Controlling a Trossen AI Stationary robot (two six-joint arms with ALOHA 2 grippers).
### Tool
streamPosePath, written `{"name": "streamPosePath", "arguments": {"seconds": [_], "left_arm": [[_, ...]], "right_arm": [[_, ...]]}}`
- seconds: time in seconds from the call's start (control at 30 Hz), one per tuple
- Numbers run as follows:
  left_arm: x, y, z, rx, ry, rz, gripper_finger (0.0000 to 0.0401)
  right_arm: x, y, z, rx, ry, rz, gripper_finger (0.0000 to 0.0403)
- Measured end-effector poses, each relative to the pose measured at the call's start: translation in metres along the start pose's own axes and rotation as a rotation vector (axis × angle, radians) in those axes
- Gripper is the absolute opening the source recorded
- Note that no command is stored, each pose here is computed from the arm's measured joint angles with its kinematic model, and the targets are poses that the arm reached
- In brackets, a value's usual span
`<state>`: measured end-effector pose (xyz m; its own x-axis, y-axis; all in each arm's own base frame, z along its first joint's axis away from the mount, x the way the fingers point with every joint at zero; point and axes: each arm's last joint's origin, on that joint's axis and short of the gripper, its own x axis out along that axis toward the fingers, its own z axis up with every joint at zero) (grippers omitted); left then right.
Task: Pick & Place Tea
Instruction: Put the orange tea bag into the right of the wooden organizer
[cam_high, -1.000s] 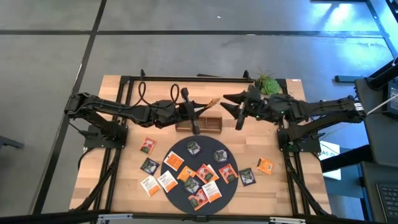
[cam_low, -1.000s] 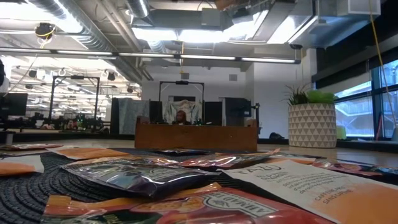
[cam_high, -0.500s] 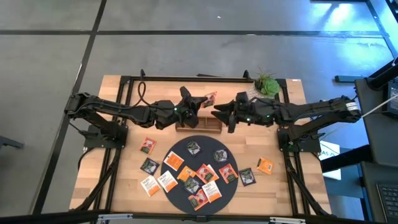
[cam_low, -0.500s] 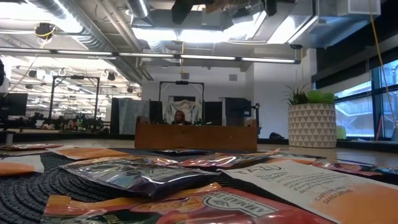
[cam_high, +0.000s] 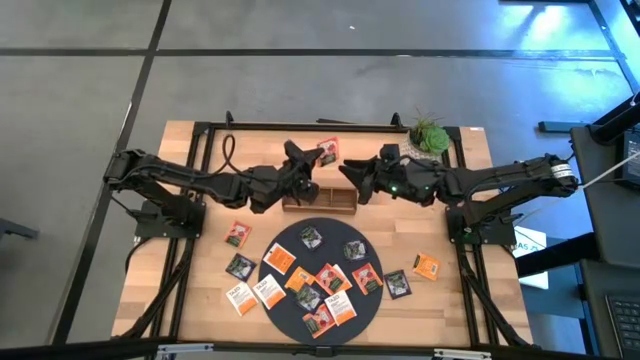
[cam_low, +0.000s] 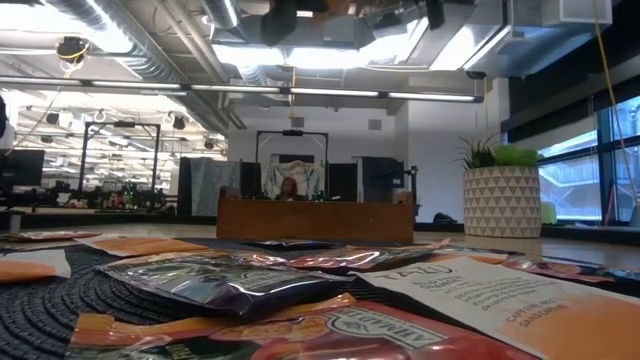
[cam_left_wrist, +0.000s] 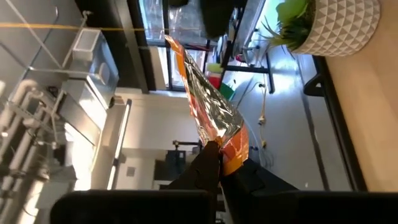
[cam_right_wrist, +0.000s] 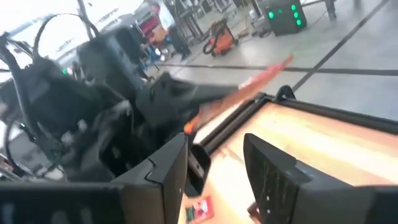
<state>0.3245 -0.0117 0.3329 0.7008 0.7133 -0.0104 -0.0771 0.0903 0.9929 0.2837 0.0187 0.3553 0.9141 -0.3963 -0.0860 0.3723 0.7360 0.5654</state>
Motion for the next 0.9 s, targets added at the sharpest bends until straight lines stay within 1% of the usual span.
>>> {"name": "streamPosePath", "arguments": {"seconds": [0.1, 0.23, 0.33, 0.53, 0.8, 0.9], "left_arm": [[-0.002, 0.000, 0.001, 0.033, 0.001, 0.000, 0.0003], [-0.002, 0.000, 0.001, 0.050, 0.024, 0.002, 0.0004], [-0.002, 0.000, 0.001, 0.068, 0.024, 0.002, 0.0003], [-0.002, 0.000, 0.002, 0.152, 0.010, 0.001, 0.0003], [-0.002, 0.000, 0.002, 0.154, 0.009, 0.001, 0.0003], [-0.002, 0.000, 0.002, 0.154, 0.010, 0.000, 0.0003]], "right_arm": [[0.000, 0.001, 0.003, 0.013, -0.022, 0.012, 0.0157], [0.001, 0.000, 0.005, 0.042, -0.040, 0.018, 0.0157], [0.003, 0.000, 0.004, 0.072, -0.036, 0.015, 0.0157], [0.010, -0.002, -0.003, 0.127, -0.015, 0.005, 0.0157], [0.018, -0.005, -0.005, 0.147, -0.021, 0.007, 0.0157], [0.018, -0.005, -0.004, 0.147, -0.022, 0.008, 0.0147]]}}
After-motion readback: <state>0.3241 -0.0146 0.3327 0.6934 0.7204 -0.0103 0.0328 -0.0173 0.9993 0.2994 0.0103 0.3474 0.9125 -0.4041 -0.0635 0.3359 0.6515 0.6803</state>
